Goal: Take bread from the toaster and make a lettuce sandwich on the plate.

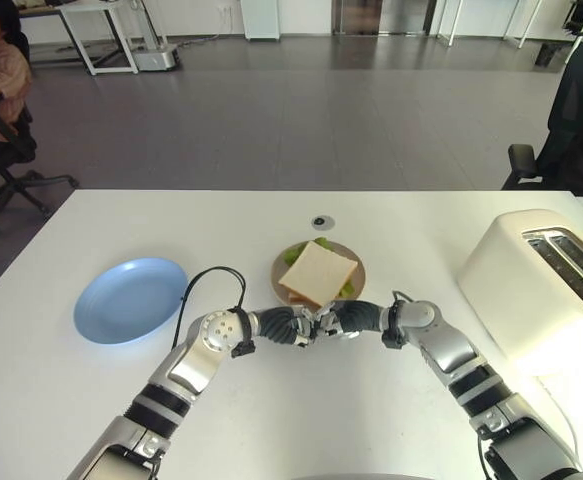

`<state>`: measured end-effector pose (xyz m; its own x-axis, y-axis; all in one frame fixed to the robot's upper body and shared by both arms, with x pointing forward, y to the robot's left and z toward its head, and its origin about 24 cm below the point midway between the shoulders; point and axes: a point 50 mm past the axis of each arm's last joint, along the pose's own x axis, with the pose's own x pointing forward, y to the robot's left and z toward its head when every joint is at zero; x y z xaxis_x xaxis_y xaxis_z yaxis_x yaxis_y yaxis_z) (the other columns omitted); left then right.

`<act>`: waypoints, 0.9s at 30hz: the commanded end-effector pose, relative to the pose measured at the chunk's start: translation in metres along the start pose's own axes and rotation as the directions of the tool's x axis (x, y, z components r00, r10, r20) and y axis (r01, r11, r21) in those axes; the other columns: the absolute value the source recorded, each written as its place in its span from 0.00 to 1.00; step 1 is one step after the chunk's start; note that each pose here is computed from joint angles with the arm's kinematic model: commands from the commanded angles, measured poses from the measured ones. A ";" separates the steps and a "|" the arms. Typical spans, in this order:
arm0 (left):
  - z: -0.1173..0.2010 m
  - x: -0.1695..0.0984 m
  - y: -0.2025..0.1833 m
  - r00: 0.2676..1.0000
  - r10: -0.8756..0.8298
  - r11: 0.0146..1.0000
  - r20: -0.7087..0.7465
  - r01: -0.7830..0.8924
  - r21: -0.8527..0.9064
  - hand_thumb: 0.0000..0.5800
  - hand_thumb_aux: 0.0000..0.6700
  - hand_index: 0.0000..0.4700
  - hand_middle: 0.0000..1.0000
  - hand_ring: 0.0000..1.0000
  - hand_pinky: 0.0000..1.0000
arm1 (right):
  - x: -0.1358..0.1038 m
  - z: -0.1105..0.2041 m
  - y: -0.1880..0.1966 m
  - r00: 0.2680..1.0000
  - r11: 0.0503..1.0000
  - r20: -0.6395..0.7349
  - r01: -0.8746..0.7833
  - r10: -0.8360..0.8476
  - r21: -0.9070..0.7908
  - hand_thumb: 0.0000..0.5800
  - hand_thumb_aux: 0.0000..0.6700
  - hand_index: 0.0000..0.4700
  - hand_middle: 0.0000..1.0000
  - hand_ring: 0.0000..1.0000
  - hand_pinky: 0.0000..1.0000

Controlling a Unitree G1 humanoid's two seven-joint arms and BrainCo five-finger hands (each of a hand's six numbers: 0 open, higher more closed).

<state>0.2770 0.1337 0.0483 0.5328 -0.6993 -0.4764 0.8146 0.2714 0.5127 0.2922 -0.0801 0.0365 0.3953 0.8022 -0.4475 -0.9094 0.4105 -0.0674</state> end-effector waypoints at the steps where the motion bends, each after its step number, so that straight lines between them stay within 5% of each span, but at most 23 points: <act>1: -0.001 0.010 0.012 1.000 0.007 1.000 0.005 -0.007 -0.004 1.00 1.00 1.00 1.00 1.00 1.00 | 0.002 -0.016 -0.022 0.990 0.993 -0.091 0.109 -0.104 0.050 1.00 1.00 1.00 1.00 1.00 1.00; 7: 0.012 0.028 0.054 0.977 0.188 0.981 0.100 -0.183 -0.060 1.00 1.00 1.00 1.00 1.00 1.00 | 0.012 -0.001 -0.050 0.980 0.979 -0.071 0.190 -0.185 0.072 1.00 1.00 1.00 1.00 1.00 1.00; 13: 0.004 0.037 0.052 0.973 0.195 0.973 0.126 -0.176 -0.148 1.00 1.00 1.00 1.00 1.00 1.00 | 0.014 -0.002 -0.058 0.977 0.975 -0.072 0.207 -0.202 0.076 1.00 1.00 1.00 1.00 1.00 1.00; 20: 0.040 -0.011 0.066 0.884 0.317 0.930 0.342 -0.220 -0.294 1.00 1.00 1.00 1.00 1.00 1.00 | -0.033 0.071 -0.073 0.953 0.974 0.200 0.215 -0.226 0.079 1.00 1.00 1.00 1.00 1.00 1.00; 21: 0.046 -0.021 0.068 0.862 0.354 0.915 0.362 -0.240 -0.323 1.00 1.00 1.00 1.00 1.00 1.00 | -0.042 0.082 -0.071 0.941 0.971 0.243 0.222 -0.236 0.087 1.00 0.94 0.94 1.00 1.00 1.00; 22: 0.049 -0.032 0.070 0.839 0.399 0.898 0.371 -0.275 -0.344 1.00 1.00 1.00 1.00 1.00 1.00 | -0.049 0.092 -0.068 0.923 0.967 0.289 0.230 -0.254 0.113 0.86 0.62 0.62 1.00 1.00 1.00; 23: 0.051 -0.043 0.071 0.815 0.445 0.877 0.370 -0.315 -0.362 1.00 1.00 1.00 1.00 1.00 1.00 | -0.056 0.100 -0.064 0.903 0.960 0.329 0.247 -0.278 0.134 0.56 0.33 0.33 1.00 1.00 1.00; 24: 0.053 -0.052 0.070 0.793 0.489 0.856 0.365 -0.354 -0.378 1.00 1.00 1.00 1.00 1.00 1.00 | -0.061 0.104 -0.060 0.885 0.953 0.354 0.266 -0.302 0.147 0.00 0.00 0.00 1.00 1.00 1.00; 25: 0.055 -0.060 0.067 0.755 0.554 0.813 0.350 -0.401 -0.422 0.78 0.53 0.53 0.03 0.03 0.03 | -0.065 0.106 -0.054 0.862 0.942 0.382 0.289 -0.334 0.170 0.00 0.00 0.00 0.75 0.75 0.75; 26: 0.056 -0.068 0.063 0.719 0.615 0.767 0.325 -0.449 -0.459 0.08 0.04 0.04 0.00 0.00 0.00 | -0.068 0.106 -0.047 0.840 0.930 0.400 0.317 -0.366 0.185 0.00 0.00 0.00 0.09 0.09 0.09; 27: 0.055 -0.073 0.057 0.685 0.670 0.716 0.288 -0.493 -0.494 0.00 0.00 0.00 0.00 0.00 0.00 | -0.069 0.104 -0.041 0.817 0.913 0.409 0.355 -0.407 0.200 0.00 0.00 0.00 0.00 0.00 0.00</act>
<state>0.2839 0.1594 0.1547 0.7884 -0.5805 0.2035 0.5115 0.8025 0.3071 0.3268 -0.1068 0.1688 0.7057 0.7085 0.0024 -0.7067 0.7041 -0.0693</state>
